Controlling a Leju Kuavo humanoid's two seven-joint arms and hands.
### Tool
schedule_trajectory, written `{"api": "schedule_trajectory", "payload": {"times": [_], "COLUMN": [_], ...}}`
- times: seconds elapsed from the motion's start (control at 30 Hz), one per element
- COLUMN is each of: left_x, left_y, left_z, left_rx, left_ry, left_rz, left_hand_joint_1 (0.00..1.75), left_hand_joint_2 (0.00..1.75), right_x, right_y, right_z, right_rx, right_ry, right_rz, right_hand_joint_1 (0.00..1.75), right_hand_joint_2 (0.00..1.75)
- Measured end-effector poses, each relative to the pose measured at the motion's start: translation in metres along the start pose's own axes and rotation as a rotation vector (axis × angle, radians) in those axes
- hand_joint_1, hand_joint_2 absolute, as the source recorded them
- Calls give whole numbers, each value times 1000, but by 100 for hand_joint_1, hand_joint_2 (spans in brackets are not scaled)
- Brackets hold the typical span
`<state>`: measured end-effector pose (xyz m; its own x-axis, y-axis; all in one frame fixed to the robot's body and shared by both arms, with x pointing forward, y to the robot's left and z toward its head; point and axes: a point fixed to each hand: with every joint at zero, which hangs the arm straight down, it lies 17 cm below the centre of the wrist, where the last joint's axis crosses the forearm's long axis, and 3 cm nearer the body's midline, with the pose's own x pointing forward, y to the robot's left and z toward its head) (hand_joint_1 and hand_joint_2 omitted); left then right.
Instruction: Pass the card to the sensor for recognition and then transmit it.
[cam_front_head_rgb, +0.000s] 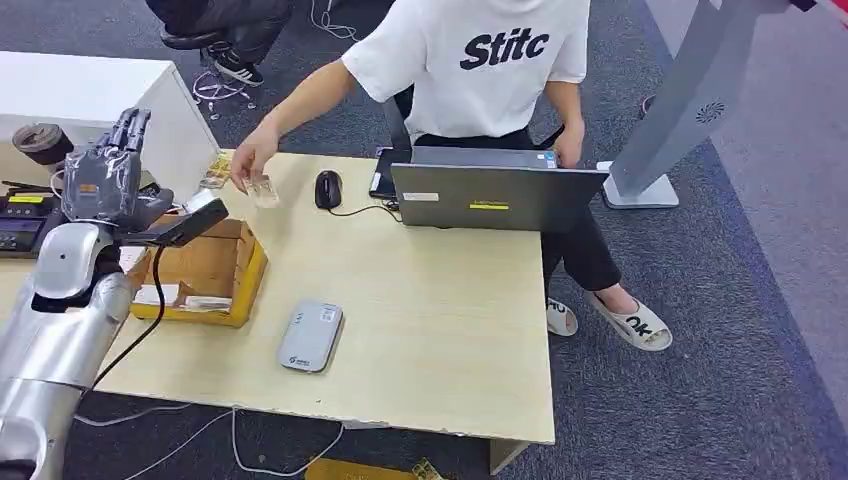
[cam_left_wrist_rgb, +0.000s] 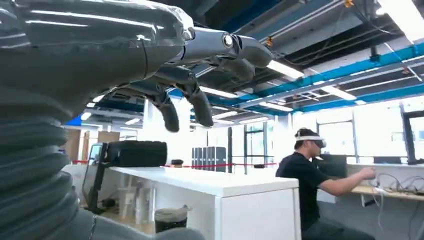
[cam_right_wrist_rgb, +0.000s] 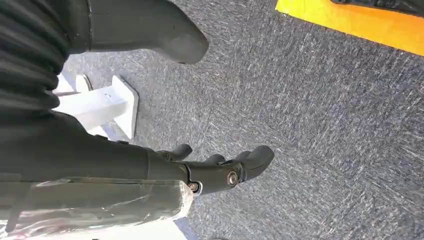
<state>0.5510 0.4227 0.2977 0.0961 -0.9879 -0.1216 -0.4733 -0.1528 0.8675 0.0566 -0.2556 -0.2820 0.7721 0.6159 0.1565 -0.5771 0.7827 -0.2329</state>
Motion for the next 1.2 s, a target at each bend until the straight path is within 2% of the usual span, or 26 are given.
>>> {"api": "schedule_trajectory", "payload": {"times": [0.27, 0.43, 0.6, 0.7, 0.9, 1.0, 1.2], "left_x": [-8, 0, 14, 17, 37, 44, 36], "left_y": [2, -1, -3, 16, 29, 36, 31], "left_z": [25, 47, 92, 126, 185, 195, 204], "left_rx": [27, -20, -84, -47, -88, -90, -155], "left_ry": [-4, -40, -82, -98, -132, -133, -69], "left_rz": [33, 59, 23, -127, -169, -171, -182], "left_hand_joint_1": [0, 0, 0, 0, 0, 0, 0], "left_hand_joint_2": [175, 175, 175, 175, 175, 175, 175], "right_x": [0, -1, -6, -8, -5, -3, 3], "right_y": [0, 0, 2, 7, 17, 19, 18], "right_z": [0, 0, 1, 2, 4, 4, 4], "right_rx": [0, -1, -3, 3, 13, 15, 11], "right_ry": [1, 6, 26, 46, 59, 60, 52], "right_rz": [-3, -25, -63, -92, -147, -164, -163], "right_hand_joint_1": [0, 0, 0, 0, 0, 0, 0], "right_hand_joint_2": [175, 175, 175, 175, 175, 175, 175]}}
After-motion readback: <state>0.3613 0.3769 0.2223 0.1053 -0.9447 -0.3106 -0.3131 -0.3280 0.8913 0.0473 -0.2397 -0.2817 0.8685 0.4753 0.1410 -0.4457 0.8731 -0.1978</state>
